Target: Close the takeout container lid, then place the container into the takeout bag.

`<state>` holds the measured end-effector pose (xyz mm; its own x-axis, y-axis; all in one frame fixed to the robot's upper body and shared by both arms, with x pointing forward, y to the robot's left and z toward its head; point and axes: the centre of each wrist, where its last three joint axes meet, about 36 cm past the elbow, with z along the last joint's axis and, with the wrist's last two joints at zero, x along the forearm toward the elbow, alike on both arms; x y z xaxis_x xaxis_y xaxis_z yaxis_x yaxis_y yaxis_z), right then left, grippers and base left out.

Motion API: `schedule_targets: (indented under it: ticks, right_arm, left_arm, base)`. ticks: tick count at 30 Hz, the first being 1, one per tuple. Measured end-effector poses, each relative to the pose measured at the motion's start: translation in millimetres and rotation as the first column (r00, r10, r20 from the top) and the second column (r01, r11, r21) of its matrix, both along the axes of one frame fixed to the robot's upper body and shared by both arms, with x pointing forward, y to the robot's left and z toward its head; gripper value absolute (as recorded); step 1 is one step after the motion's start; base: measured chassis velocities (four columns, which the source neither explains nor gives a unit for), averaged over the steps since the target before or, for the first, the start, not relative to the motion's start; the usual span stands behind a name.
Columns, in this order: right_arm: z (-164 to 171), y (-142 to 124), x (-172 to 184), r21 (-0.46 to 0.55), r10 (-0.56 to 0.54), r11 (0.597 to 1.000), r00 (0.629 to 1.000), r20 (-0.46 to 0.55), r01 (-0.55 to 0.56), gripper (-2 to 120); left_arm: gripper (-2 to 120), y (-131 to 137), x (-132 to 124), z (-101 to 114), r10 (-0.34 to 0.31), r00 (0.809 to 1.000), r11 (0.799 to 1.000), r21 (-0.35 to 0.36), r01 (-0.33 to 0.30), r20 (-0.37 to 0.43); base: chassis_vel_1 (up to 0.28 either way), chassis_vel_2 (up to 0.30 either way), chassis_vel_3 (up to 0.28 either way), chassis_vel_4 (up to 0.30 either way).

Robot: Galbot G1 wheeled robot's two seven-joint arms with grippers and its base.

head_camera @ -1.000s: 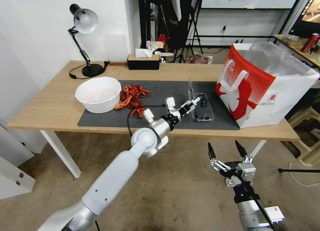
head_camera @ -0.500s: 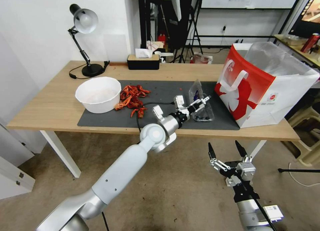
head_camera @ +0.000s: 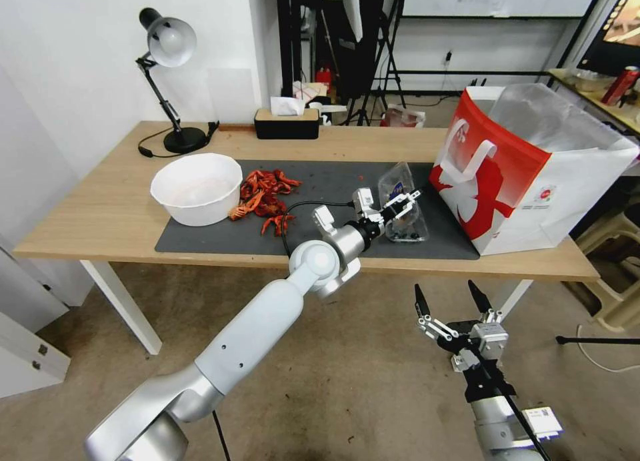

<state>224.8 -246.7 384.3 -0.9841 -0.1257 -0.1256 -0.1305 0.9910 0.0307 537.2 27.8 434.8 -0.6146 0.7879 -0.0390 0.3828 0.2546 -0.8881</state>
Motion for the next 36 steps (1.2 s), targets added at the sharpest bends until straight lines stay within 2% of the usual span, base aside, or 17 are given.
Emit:
schedule_targets:
  ticks: [1,4,5,8,10,12,14,25,32,36]
  right_arm:
    - [0.0,0.0,0.0,0.000,0.000,1.000,1.000,0.000,0.000,100]
    - [1.0,0.3,0.2,0.001,0.001,1.000,1.000,0.003,-0.001,100]
    - [1.0,0.3,0.2,0.001,0.001,1.000,1.000,0.003,-0.001,100]
    - [2.7,0.7,0.6,0.001,0.003,1.000,1.000,0.008,-0.003,100]
    - [3.1,0.8,0.7,0.001,0.003,1.000,1.000,0.009,-0.003,100]
    - [4.5,1.0,0.7,0.001,0.005,1.000,1.000,0.012,-0.005,100]
    - [4.6,1.0,0.5,0.001,0.005,1.000,1.000,0.012,-0.005,100]
    - [5.3,1.2,-0.7,0.002,0.008,1.000,1.000,0.012,-0.008,100]
    - [6.6,1.3,-1.2,0.002,0.008,1.000,1.000,0.015,-0.008,100]
    - [8.0,1.6,-1.6,0.003,0.009,1.000,1.000,0.018,-0.009,100]
  left_arm:
    - [47,0.0,0.0,0.0,0.000,1.000,1.000,0.000,0.000,0.000]
    - [32,-0.7,-0.1,0.2,0.003,1.000,1.000,0.010,-0.002,-0.008]
    - [32,-0.7,-0.1,0.2,0.003,1.000,1.000,0.010,-0.002,-0.008]
    - [17,-1.8,-0.9,0.5,0.001,1.000,1.000,0.012,0.000,-0.016]
    - [14,-2.4,-0.7,1.0,0.001,1.000,1.000,0.011,-0.001,-0.020]
    - [3,-3.7,-0.3,1.1,0.003,1.000,1.000,0.011,-0.003,-0.027]
    - [0,-4.1,-0.3,1.1,0.004,1.000,1.000,0.012,-0.004,-0.028]
    - [0,-10.9,-3.5,-0.3,-0.001,1.000,1.000,0.024,0.001,-0.019]
    - [0,-20.4,-7.9,-5.0,-0.019,1.000,0.998,0.060,0.019,-0.007]
    - [0,-27.6,-10.7,-9.2,-0.029,1.000,0.994,0.104,0.029,-0.003]
  base:
    - [0.000,0.000,0.000,0.000]
    - [0.000,0.000,0.000,0.000]
    - [0.000,0.000,0.000,0.000]
    - [0.000,0.000,0.000,0.000]
    - [0.000,0.000,0.000,0.000]
    - [0.000,0.000,0.000,0.000]
    - [0.000,0.000,0.000,0.000]
    - [0.000,0.000,0.000,0.000]
    - [0.000,0.000,0.000,0.000]
    - [0.000,0.000,0.000,0.000]
